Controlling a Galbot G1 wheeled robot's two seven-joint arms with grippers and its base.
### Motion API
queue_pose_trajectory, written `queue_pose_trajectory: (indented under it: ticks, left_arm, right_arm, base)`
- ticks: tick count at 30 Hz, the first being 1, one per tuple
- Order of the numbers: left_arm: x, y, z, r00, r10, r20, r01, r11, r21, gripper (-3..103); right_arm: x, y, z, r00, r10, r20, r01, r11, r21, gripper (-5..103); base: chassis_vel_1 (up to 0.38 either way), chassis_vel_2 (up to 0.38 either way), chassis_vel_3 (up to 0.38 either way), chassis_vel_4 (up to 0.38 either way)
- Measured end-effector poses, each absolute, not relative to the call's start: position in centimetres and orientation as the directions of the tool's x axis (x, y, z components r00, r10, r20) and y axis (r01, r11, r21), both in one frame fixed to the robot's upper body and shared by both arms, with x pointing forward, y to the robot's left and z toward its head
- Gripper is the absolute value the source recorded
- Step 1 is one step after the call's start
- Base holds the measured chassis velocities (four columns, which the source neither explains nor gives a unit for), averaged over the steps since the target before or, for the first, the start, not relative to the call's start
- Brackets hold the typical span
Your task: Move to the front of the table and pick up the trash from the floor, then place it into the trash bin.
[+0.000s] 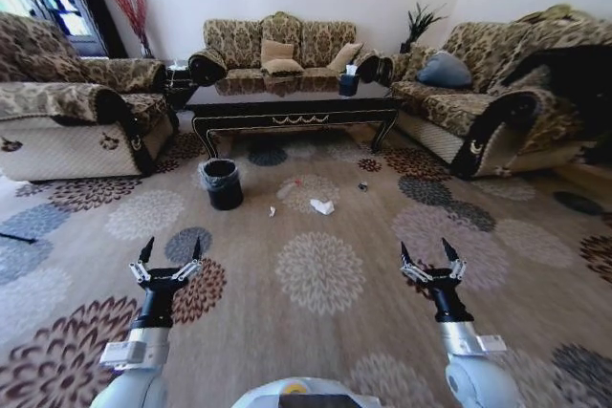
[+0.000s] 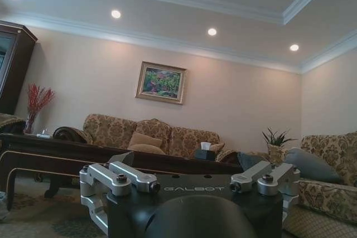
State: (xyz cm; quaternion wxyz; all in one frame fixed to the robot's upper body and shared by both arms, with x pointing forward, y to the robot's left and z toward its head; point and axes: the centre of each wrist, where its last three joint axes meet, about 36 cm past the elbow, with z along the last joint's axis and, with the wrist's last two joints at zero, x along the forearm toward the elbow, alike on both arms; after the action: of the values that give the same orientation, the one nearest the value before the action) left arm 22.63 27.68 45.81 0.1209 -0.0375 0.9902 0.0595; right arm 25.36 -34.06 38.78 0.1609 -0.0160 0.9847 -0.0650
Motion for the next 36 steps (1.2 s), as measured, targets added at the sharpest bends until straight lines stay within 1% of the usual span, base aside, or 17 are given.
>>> queue_pose_trajectory:
  ticks: [31,36]
  left_arm:
    - [22.48,27.74,45.55,-0.966,-0.06,-0.25,-0.089,0.99,0.109,100]
    - [22.32,27.77,45.44,-0.966,-0.059,-0.25,-0.089,0.99,0.11,100]
  right_arm:
    - [24.91,-33.77,38.58,-0.948,-0.049,-0.313,-0.006,0.991,-0.135,100]
    - [24.91,-33.6,38.52,-0.942,-0.06,-0.33,-0.018,0.992,-0.129,100]
  base:
    - [-0.352,0.357,0.346,-0.353]
    - [-0.356,0.344,0.358,-0.35]
